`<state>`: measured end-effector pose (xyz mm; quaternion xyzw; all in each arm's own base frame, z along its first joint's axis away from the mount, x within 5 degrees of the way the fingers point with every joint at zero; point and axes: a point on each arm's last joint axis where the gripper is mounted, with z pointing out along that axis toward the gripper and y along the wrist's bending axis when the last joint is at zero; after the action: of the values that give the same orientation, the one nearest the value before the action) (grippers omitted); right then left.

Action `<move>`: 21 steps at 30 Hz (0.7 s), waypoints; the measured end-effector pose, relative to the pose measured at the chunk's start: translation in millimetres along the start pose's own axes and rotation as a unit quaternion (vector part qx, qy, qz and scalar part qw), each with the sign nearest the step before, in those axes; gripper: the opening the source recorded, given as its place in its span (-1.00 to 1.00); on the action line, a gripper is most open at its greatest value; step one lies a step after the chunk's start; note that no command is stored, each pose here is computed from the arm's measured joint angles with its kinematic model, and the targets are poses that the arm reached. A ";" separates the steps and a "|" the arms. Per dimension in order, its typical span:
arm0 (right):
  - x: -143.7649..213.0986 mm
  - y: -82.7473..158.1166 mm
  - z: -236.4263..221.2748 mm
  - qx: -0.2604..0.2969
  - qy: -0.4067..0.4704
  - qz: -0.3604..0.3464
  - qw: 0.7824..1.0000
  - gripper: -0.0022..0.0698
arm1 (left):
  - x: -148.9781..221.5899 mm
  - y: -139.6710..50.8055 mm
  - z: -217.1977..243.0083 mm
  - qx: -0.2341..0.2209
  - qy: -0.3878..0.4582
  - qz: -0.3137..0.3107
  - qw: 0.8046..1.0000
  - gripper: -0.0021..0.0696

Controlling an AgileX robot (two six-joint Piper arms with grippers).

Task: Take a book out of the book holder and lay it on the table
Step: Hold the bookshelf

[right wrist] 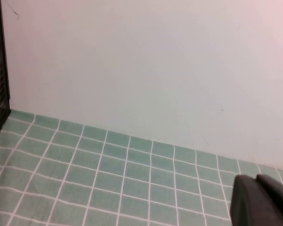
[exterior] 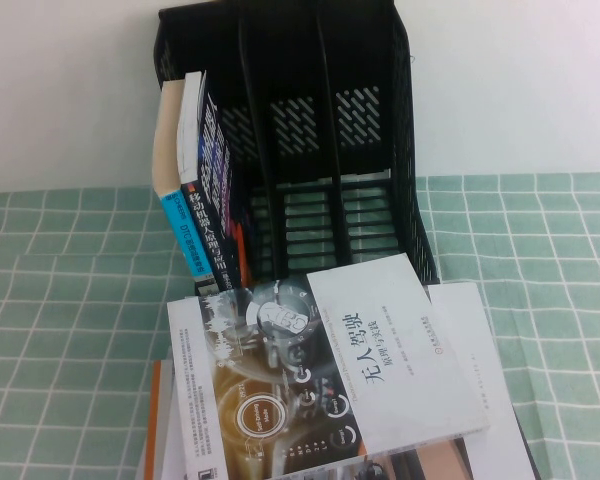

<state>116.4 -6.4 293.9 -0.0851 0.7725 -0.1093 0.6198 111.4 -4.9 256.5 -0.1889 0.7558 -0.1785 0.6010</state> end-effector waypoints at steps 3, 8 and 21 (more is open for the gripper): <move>-6.8 -0.2 11.4 -0.005 -0.009 -0.001 1.000 -0.94 | -14.2 -8.4 9.2 -0.001 0.002 -0.004 1.000 -0.95; -16.4 2.1 26.9 -0.014 -0.048 -0.018 0.999 -0.94 | -40.2 -23.6 29.2 -0.014 0.021 0.028 0.999 -0.95; -21.9 32.6 50.2 -0.097 0.035 -0.107 0.989 -0.94 | -53.4 -39.5 72.3 -0.052 0.159 0.065 0.984 -0.95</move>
<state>170.3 27.6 295.1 -0.2235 0.7872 -0.1026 0.5656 195.8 -15.4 305.5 -0.1397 0.8605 -0.1273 0.4731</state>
